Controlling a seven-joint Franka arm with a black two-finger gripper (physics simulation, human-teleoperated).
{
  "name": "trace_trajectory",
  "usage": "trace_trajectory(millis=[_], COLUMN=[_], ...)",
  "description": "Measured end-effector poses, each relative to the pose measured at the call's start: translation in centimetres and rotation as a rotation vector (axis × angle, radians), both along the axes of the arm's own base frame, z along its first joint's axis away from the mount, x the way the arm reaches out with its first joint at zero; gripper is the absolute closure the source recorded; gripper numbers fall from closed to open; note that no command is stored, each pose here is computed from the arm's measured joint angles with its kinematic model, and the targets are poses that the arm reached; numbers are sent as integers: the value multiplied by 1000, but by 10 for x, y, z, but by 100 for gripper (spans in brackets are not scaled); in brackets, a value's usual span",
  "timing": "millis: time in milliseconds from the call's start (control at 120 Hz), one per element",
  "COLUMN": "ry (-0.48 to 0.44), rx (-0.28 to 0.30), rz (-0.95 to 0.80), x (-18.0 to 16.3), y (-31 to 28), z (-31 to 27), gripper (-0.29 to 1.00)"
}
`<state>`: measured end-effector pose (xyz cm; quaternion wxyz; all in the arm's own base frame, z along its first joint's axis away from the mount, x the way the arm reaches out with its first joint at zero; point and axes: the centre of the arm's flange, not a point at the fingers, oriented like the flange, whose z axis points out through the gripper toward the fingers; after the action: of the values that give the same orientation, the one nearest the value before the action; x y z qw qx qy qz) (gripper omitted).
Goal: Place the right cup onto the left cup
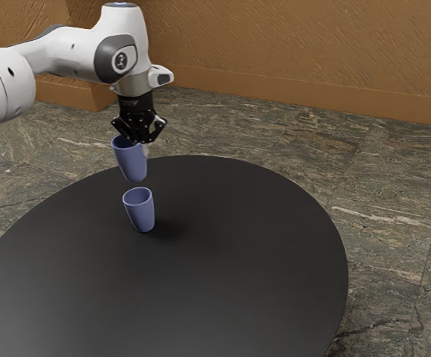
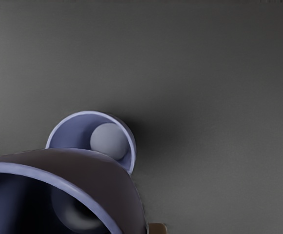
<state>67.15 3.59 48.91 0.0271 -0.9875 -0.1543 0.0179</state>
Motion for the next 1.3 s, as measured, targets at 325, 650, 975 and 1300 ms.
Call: trace_trajectory(millis=[325, 650, 975, 1300], ry=[13, 21, 34, 33], rx=[1, 0, 2, -4], rz=[-3, -19, -2, -10], x=[8, 18, 20, 13], y=[14, 14, 31, 28], z=[-18, -36, -50, -57], gripper=[77, 77, 77, 77])
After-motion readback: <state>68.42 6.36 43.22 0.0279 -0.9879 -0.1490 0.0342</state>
